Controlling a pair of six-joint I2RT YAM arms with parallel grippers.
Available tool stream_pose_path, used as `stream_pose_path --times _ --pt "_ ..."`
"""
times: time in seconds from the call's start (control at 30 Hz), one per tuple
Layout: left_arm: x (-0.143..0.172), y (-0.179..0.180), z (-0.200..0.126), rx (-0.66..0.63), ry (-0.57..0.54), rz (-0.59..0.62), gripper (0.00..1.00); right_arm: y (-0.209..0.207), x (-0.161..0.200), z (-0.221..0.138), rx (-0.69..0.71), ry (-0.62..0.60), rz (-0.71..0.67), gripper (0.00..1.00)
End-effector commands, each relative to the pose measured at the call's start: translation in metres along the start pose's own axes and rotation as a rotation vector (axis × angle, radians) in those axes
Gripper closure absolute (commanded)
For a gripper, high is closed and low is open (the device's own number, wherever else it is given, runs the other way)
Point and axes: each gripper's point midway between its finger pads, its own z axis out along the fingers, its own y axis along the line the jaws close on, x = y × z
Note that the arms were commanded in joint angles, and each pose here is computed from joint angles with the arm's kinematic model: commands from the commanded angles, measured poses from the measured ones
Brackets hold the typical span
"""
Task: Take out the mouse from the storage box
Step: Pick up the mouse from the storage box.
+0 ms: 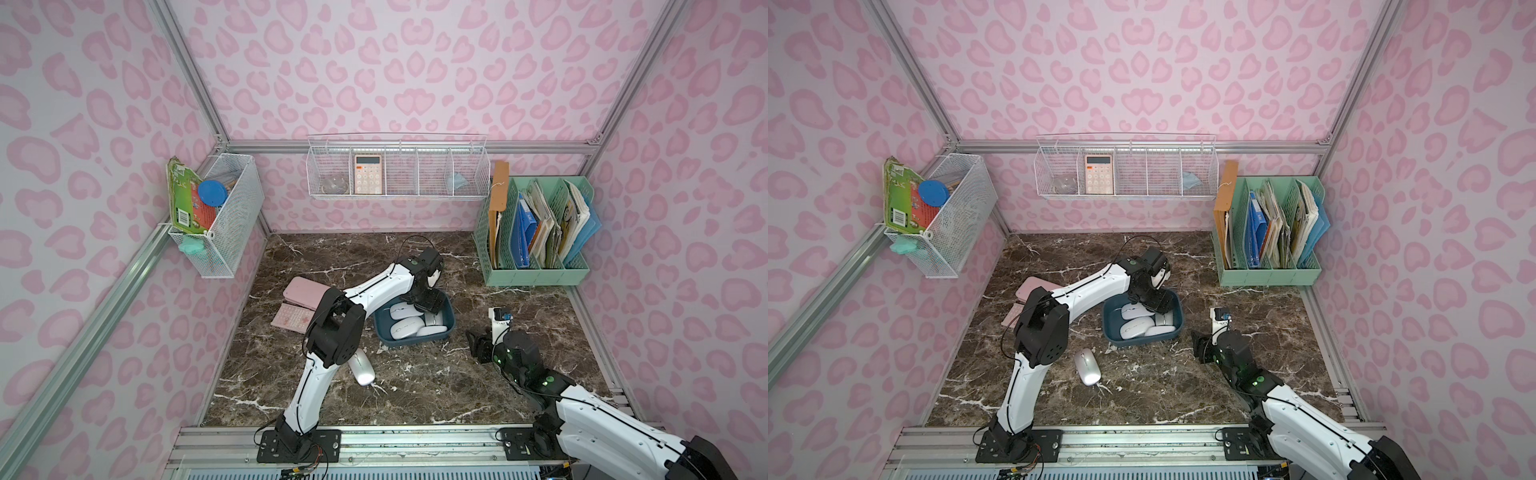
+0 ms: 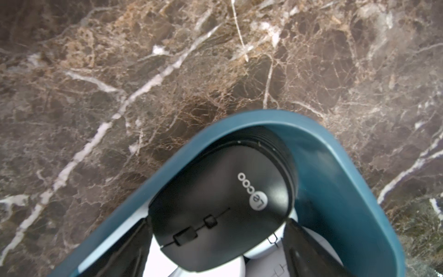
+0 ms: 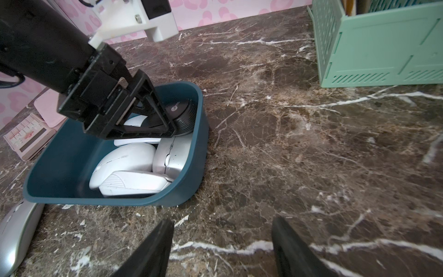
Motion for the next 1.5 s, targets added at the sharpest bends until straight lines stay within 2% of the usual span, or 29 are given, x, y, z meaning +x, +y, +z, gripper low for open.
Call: stream_pose_path --times 0.0,0.17,0.33,0.37,0.4,0.57,0.67,0.8,1.0,1.07,1.17,1.27,1.37,1.47 --pt "0.003 -0.013 -0.007 0.052 -0.006 0.053 0.17 0.002 -0.010 0.000 -0.003 -0.034 -0.003 0.32" --pt "0.000 -0.011 -0.013 0.041 -0.032 0.061 0.19 0.002 -0.010 0.000 0.000 -0.035 -0.003 0.32" --pt "-0.001 -0.007 -0.006 0.016 -0.016 0.072 0.08 0.002 -0.010 -0.001 -0.003 -0.035 -0.002 0.32" --pt "-0.001 -0.007 -0.004 0.008 -0.010 0.074 0.02 0.001 -0.010 -0.001 0.000 -0.036 -0.002 0.32" --pt "-0.002 -0.005 -0.002 -0.002 -0.011 0.077 0.01 0.001 -0.010 -0.001 0.000 -0.036 -0.002 0.32" --pt "-0.005 -0.003 0.003 -0.009 -0.004 0.098 0.01 0.002 -0.010 -0.001 -0.003 -0.035 -0.002 0.32" --pt "-0.004 -0.004 0.007 0.000 0.015 0.103 0.04 0.001 -0.010 0.000 0.000 -0.034 -0.003 0.32" --pt "-0.002 -0.006 0.010 0.015 0.022 0.100 0.17 0.001 -0.010 -0.001 0.002 -0.038 -0.001 0.31" --pt "0.002 -0.011 0.008 0.038 0.027 0.108 0.30 0.000 -0.010 0.000 0.007 -0.035 0.001 0.31" --pt "0.002 -0.014 0.007 0.052 0.022 0.110 0.29 -0.001 -0.010 0.000 0.012 -0.037 0.001 0.31" --pt "0.000 -0.013 0.010 0.047 0.019 0.112 0.17 0.000 -0.011 0.000 0.011 -0.037 0.003 0.31" --pt "-0.003 -0.012 0.013 0.041 0.014 0.106 0.10 -0.002 -0.010 0.000 0.016 -0.038 0.003 0.31" --pt "-0.006 -0.012 0.016 0.039 0.002 0.105 0.06 -0.001 -0.010 0.000 0.012 -0.036 0.003 0.31" --pt "-0.009 -0.012 0.018 0.044 -0.003 0.099 0.06 -0.001 -0.011 -0.001 0.014 -0.039 0.002 0.31"
